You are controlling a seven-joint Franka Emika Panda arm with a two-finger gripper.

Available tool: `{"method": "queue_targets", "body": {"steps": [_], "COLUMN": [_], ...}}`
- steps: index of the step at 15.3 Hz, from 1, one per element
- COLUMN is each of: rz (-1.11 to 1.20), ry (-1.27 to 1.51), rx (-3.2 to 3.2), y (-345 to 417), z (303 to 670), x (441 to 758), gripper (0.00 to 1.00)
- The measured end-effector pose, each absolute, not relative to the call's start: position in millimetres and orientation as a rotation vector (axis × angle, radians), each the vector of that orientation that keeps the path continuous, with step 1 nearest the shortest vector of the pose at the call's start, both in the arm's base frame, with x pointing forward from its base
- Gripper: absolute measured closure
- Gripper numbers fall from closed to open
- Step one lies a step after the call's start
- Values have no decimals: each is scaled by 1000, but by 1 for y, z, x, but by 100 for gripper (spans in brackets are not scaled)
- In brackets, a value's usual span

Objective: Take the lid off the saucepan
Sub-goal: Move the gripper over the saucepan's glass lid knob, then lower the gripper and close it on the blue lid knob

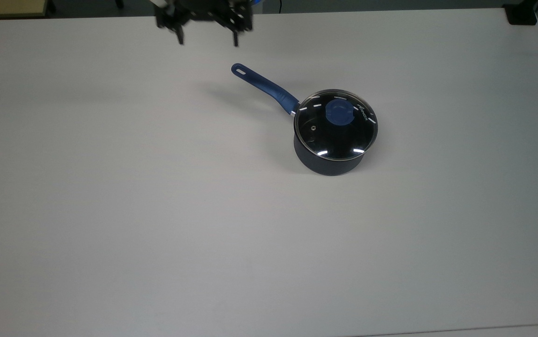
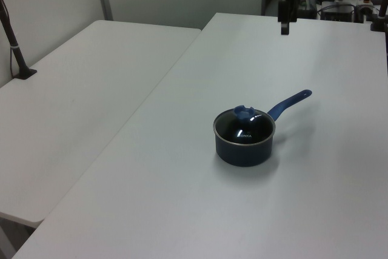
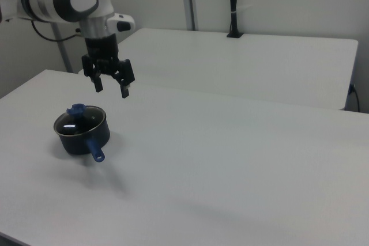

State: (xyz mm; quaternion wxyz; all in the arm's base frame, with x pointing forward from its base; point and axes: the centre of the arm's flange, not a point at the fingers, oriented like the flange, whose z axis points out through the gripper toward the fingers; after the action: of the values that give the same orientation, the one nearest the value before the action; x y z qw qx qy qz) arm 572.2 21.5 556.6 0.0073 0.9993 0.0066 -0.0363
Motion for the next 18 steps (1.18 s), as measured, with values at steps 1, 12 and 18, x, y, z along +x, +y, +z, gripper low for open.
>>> {"method": "queue_targets", "body": {"steps": [1, 12, 18], "rz": [-110, -20, -103], "ry": [45, 174, 94], "rx": [3130, 3170, 3137], "y": [34, 198, 252], "z": [548, 498, 440], "x": [578, 594, 611], "gripper": [0, 0, 0]}}
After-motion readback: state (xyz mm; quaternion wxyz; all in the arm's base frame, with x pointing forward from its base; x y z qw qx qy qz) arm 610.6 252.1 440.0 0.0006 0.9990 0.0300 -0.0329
